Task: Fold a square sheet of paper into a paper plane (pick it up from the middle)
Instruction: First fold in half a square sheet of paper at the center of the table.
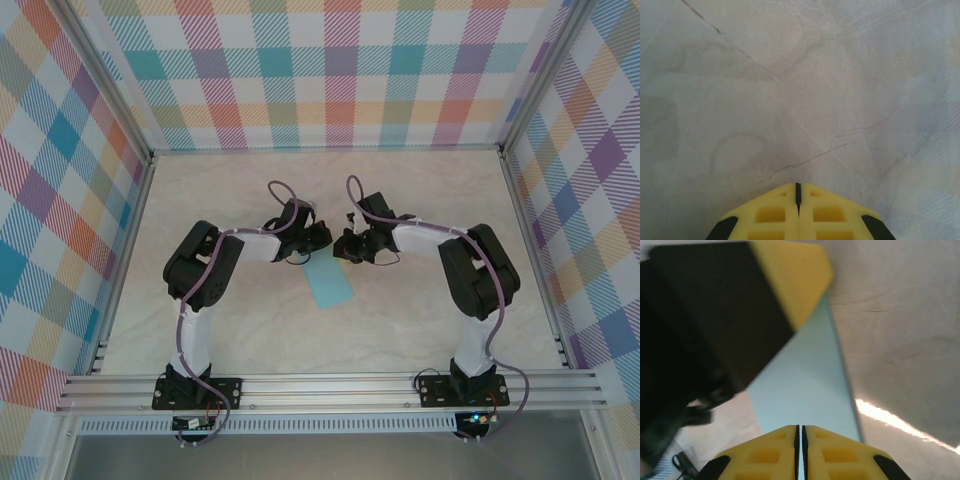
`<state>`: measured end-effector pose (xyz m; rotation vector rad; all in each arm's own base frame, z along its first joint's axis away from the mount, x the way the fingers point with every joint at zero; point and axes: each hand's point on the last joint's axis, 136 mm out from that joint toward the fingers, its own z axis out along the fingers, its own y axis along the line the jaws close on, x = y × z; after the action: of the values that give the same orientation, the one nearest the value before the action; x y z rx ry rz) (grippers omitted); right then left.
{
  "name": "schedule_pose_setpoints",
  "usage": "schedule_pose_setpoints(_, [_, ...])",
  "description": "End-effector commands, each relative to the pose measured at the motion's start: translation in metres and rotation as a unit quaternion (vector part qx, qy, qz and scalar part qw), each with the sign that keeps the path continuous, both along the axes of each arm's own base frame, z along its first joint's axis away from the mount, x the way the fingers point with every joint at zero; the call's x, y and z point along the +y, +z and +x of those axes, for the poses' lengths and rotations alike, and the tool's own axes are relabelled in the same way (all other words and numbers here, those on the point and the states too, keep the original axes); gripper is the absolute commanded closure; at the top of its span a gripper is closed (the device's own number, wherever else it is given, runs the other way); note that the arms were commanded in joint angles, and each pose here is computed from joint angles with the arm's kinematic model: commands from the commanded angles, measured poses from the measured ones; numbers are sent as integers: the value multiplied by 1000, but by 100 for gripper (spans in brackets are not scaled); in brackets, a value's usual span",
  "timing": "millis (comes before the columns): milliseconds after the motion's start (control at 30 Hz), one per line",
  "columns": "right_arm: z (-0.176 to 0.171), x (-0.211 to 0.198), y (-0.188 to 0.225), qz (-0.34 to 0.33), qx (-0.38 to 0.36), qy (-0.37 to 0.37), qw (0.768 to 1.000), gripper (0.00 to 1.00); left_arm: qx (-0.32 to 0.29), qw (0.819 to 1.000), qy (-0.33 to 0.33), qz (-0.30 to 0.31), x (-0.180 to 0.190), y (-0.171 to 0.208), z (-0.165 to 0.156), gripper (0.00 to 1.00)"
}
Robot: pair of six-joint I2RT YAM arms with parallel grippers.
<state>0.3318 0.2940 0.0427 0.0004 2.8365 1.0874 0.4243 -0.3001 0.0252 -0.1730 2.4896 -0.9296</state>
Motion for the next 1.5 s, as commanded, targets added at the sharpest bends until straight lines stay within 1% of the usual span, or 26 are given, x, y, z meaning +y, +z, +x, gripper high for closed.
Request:
schedule_pose_setpoints(0, [-8, -1, -14, -8, 28, 5, 1000, 87, 55, 997, 12, 50, 25, -31, -13, 95])
schedule_pose_setpoints(200, [-39, -14, -30, -24, 70, 21, 997, 88, 47, 998, 9, 43, 21, -19, -9, 95])
schedule_pose_setpoints(467, [-78, -36, -29, -42, 98, 30, 994, 87, 44, 998, 6, 36, 17, -13, -6, 95])
schedule_pose_setpoints(633, [-93, -43, -34, -47, 113, 30, 992, 87, 43, 999, -3, 22, 10, -5, -6, 94])
schedule_pose_setpoints(800, [-93, -44, -44, -55, 124, 23, 990, 87, 34, 998, -43, -13, -14, 18, -19, 87])
schedule_pose_setpoints(933, [-91, -44, -50, -59, 132, 17, 989, 88, 33, 997, -65, -27, -26, 26, -35, 85])
schedule_pose_setpoints(1133, [-92, -45, -56, -64, 140, 15, 988, 88, 37, 995, -93, -27, -41, 26, -58, 81])
schedule_pose_setpoints(1267, [-91, -45, -56, -66, 139, 13, 988, 88, 37, 995, -89, -22, -38, 25, -66, 81])
schedule_pose_setpoints(1400, [-91, -46, -58, -70, 141, 11, 987, 88, 55, 993, -100, -8, -41, 11, -80, 82])
schedule_pose_setpoints(1467, [-91, -46, -58, -71, 140, 12, 988, 88, 64, 993, -95, 5, -37, 1, -83, 83])
